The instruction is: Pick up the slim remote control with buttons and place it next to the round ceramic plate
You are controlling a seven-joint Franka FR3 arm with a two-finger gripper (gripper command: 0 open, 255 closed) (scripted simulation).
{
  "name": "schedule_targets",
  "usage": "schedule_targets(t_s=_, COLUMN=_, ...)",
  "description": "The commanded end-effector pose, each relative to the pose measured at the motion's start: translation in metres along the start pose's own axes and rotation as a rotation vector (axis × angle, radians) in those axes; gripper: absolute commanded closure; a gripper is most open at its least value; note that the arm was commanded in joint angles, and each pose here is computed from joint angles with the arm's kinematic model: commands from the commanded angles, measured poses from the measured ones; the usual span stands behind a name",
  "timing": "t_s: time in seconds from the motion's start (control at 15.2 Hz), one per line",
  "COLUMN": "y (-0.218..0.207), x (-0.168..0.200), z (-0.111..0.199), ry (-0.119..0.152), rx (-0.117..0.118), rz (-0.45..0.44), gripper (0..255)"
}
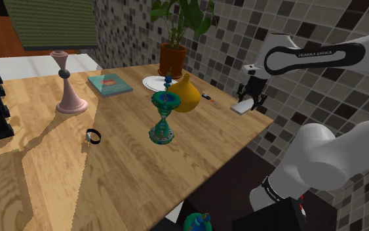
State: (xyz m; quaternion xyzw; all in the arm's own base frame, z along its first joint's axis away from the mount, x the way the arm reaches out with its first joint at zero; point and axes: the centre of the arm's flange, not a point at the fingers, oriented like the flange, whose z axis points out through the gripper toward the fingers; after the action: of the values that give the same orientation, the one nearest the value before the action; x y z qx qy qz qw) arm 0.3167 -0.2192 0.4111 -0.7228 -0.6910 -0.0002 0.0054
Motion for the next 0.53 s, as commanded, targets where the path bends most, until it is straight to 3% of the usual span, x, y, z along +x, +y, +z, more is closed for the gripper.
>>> schedule_targets(t_s=0.0, y=0.0, x=0.0, z=-0.011, ry=0.0, rx=0.0, rz=0.0, gripper=255)
schedule_targets(t_s=0.46, y=0.071, x=0.034, z=-0.016, ry=0.0, rx=0.0, rz=0.0, gripper=255)
